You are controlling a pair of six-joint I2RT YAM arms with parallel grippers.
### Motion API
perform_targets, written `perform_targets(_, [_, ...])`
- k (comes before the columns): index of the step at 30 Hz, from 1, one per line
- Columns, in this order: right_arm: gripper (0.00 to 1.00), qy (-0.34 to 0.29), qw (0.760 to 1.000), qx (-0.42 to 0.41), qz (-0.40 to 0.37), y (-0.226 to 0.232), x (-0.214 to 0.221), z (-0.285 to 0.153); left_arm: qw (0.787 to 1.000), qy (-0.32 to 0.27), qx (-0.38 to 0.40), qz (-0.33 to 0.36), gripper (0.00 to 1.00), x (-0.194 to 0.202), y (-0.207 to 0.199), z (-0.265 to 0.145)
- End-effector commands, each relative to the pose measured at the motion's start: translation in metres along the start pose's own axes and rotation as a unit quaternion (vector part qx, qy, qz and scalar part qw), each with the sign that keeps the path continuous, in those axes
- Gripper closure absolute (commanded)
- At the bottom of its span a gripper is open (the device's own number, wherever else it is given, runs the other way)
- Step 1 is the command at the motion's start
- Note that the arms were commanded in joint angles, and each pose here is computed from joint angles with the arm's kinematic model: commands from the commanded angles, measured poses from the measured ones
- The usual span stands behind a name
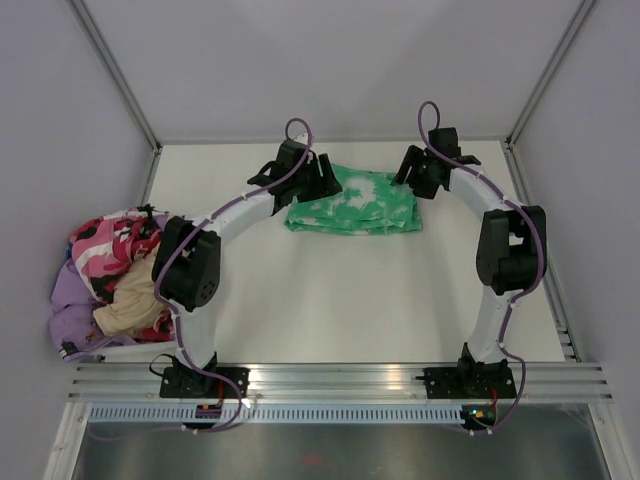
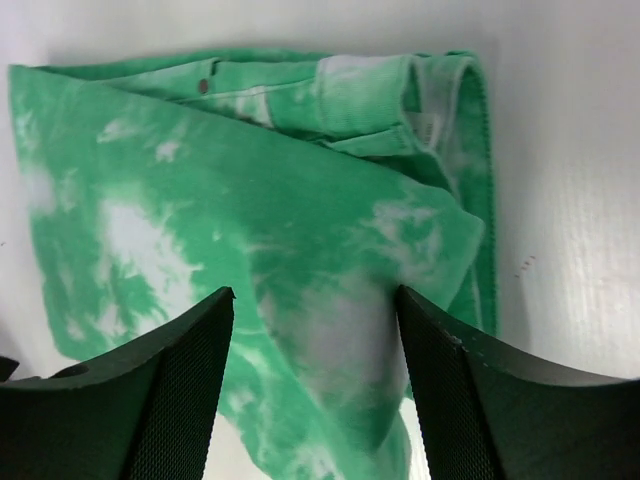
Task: Fold and stack the trousers
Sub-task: Fold the trousers
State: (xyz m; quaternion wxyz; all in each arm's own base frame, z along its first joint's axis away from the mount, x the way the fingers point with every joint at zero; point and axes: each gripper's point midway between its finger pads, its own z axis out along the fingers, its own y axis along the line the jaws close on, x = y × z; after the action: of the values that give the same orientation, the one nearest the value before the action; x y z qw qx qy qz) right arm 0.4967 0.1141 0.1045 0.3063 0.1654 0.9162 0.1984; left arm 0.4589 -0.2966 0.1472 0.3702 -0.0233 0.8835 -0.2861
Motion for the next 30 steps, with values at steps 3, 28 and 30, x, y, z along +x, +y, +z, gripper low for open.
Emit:
perform_targets(3, [0.27, -0.031, 0.996, 0.078, -0.029, -0.012, -0.028, -0.029, 0.999, 0.004, 0.021, 0.034, 0.29, -0.004, 0.003, -0.008])
perform_targets(28, [0.29, -0.08, 0.993, 0.002, 0.083, -0.002, -0.022, 0.022, 1.0, 0.028, 0.003, 0.011, 0.28, 0.001, 0.035, 0.001])
perform_targets(30, [0.31, -0.095, 0.993, 0.005, 0.073, -0.003, -0.028, 0.02, 1.0, 0.029, 0.001, 0.008, 0.28, 0.003, 0.036, 0.001])
